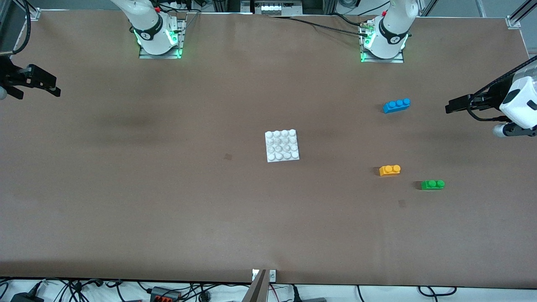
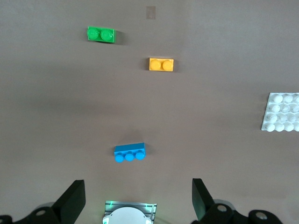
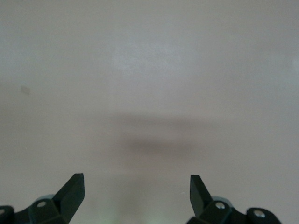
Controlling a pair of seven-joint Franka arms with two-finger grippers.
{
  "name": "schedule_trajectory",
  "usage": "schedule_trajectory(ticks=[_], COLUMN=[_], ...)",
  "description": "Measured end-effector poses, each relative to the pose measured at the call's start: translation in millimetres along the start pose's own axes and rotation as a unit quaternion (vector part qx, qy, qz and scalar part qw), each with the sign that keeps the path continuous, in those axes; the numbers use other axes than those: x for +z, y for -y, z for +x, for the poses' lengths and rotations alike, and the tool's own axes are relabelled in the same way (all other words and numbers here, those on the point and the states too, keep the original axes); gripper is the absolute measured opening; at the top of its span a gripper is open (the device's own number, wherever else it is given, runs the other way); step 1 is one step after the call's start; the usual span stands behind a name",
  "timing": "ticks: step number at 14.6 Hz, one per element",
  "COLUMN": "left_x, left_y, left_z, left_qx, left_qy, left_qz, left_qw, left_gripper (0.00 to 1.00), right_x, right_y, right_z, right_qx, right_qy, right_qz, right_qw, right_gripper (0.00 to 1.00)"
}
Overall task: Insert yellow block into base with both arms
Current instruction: 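Reach the left gripper down over the yellow brick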
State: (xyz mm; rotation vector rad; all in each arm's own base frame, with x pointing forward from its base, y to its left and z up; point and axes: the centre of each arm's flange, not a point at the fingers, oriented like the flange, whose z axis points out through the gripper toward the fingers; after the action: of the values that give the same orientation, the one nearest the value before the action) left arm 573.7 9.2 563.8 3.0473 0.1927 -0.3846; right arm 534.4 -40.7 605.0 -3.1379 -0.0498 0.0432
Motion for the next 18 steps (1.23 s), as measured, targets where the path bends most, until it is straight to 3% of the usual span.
schedule_trajectory(ticks=[4,8,12,18], left_x=[33,107,171,216], left_y=[-12,-48,-89,-70], left_z=[24,82,112,126], left_qx=[0.007,0.026,0.064,0.078], left_qy=[0.031,0.026,0.000,-0.061], left_qz=[-0.044,-0.052,0.002,0.024], left_qw=[0.999,0.998,0.998,0.995], left_gripper=[1.00,1.00,1.00,1.00], right_x=[-5,-5,-5,-5], right_y=[5,2,3,7], right_z=[2,-2,-2,-2], right_qx=[0.012,0.024,0.025,0.022], right_qy=[-0.008,0.005,0.007,0.007], right_qz=[-0.001,0.001,0.001,0.002], right_qw=[1.000,1.000,1.000,1.000], right_gripper=[1.00,1.00,1.00,1.00])
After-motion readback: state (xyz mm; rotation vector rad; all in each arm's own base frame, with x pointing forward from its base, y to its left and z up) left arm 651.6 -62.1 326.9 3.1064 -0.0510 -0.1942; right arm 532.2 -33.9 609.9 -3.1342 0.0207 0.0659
